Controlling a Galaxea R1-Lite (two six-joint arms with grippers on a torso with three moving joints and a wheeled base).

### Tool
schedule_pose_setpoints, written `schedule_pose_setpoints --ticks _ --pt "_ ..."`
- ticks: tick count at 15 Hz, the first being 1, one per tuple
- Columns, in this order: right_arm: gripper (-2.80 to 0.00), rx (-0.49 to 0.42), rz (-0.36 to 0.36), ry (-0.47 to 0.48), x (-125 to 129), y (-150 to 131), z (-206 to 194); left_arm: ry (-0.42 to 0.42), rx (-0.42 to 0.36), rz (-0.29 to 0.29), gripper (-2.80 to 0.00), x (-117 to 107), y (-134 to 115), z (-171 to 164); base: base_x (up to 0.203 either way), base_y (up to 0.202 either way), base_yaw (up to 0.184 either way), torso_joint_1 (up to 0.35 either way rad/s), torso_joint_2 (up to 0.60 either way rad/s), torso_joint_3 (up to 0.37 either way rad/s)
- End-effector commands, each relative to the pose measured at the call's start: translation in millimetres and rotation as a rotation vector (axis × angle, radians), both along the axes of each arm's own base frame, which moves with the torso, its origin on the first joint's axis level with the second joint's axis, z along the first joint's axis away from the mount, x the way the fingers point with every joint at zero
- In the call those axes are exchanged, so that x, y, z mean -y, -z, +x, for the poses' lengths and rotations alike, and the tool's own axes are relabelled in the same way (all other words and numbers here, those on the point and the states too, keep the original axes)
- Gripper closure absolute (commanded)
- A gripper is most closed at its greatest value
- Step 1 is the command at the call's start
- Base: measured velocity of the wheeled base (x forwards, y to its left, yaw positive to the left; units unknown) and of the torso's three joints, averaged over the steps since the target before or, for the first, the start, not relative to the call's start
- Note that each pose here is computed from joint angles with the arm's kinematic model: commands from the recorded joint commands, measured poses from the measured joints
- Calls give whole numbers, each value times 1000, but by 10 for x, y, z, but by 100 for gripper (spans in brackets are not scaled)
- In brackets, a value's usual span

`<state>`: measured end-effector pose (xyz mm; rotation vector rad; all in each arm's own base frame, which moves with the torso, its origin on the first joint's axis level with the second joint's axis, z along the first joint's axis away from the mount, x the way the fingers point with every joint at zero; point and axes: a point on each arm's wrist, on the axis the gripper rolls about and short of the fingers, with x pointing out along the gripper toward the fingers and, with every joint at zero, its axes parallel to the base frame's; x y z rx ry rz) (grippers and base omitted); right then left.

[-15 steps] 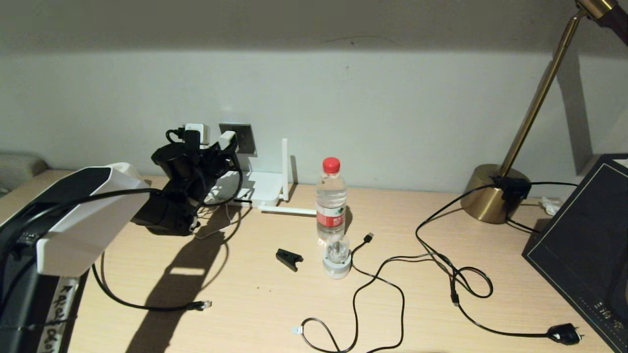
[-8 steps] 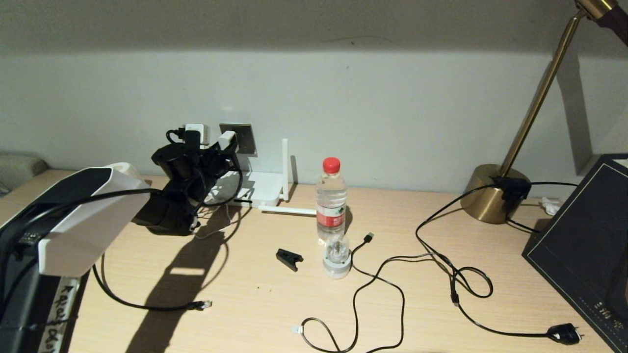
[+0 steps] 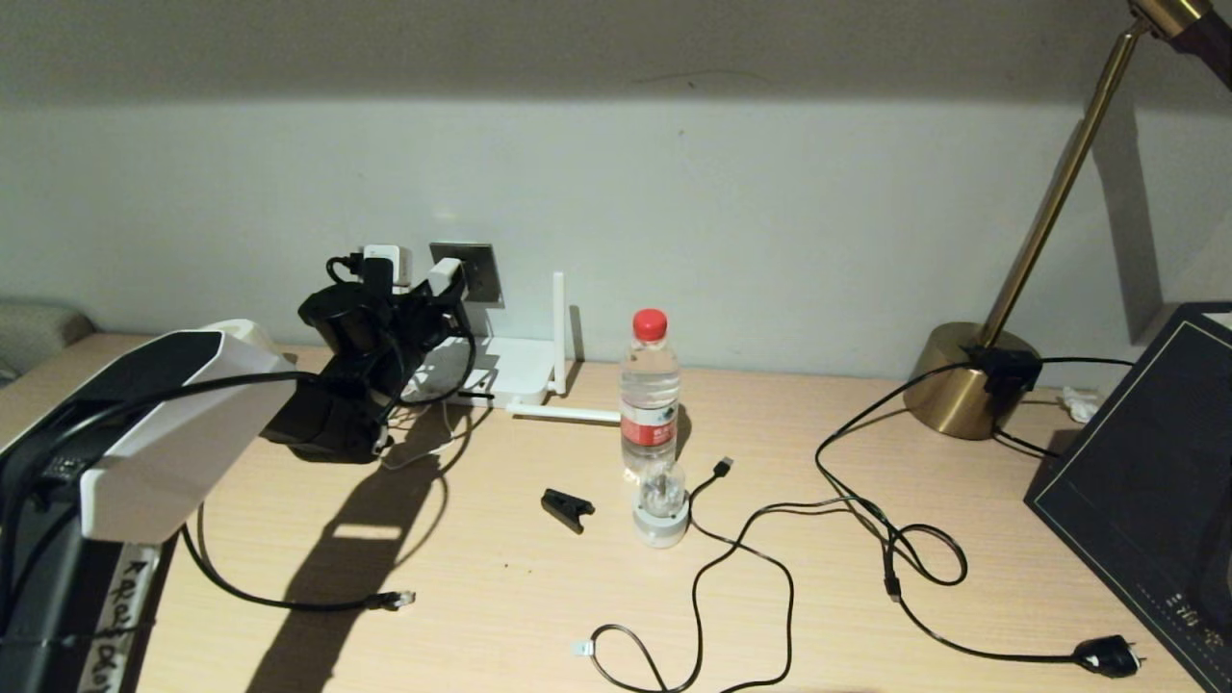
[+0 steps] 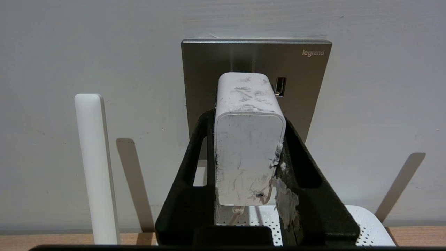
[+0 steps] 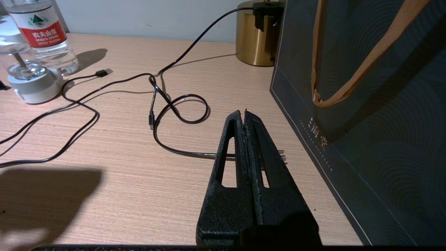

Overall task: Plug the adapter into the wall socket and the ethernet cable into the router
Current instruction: Plug plug into socket

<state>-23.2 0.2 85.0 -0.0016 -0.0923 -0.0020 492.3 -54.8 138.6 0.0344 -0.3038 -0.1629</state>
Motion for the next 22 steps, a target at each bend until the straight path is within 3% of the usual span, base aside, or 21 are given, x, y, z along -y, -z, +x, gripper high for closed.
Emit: schedule_pose_setpoints --ticks 1,22 --pt "0 -35 0 0 0 97 29 0 2 -1 0 4 14 5 0 0 0 0 0 0" --pt "0 -36 0 0 0 97 29 -8 14 -7 0 49 63 153 0 0 0 0 0 0"
